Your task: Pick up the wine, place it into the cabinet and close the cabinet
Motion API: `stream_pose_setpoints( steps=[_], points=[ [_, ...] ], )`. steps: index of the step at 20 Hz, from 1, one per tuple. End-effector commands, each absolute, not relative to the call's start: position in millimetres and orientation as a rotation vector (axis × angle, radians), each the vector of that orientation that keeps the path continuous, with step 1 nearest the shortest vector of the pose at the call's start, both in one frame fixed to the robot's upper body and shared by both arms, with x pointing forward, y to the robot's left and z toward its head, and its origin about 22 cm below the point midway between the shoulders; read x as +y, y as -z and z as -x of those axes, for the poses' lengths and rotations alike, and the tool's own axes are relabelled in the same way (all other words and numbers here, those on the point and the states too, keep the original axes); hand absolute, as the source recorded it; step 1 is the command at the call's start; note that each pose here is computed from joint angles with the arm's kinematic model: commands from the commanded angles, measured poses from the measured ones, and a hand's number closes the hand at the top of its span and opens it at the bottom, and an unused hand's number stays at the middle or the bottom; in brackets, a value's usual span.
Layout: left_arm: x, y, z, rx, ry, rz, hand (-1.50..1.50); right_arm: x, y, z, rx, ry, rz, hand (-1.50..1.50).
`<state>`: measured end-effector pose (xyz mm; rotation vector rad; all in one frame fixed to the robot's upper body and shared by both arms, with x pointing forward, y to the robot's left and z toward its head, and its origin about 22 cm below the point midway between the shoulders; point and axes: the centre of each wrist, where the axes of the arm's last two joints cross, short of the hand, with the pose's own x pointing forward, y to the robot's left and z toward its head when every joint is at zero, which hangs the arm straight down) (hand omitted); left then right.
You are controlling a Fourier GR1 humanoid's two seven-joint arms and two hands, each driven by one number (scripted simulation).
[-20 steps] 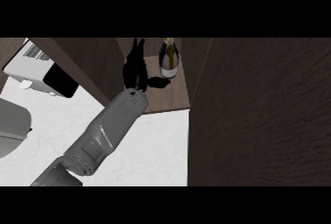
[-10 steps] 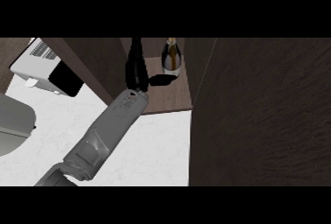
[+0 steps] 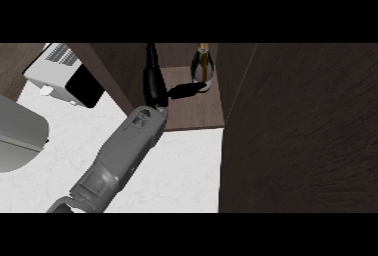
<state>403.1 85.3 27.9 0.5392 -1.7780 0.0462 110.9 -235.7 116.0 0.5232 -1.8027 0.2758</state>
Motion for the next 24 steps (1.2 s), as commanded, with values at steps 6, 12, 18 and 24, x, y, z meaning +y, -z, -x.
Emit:
stream_pose_setpoints(
  steps=[6,12,18,24],
  points=[
    [75.7,-36.7,-394.3,-1.856,-0.09,-0.342,-1.5,-240.4,-145.6,-92.9,-1.859,-0.277,-0.479,-1.5],
    [69.8,-27.6,-356.9,-1.858,-0.027,-0.207,-1.5,-237.2,-150.3,-94.3,-1.849,-0.259,-0.461,-1.5],
    [71.3,-36.6,-328.9,-1.891,-0.062,-0.066,-1.5,-231.9,-155.2,-84.9,-1.864,-0.242,-0.425,-1.5],
    [103.3,-29.4,-287.9,-1.9,-0.066,-0.013,-1.5,-240.4,-158.9,-95.8,-1.878,-0.264,-0.39,-1.5]
  ],
)
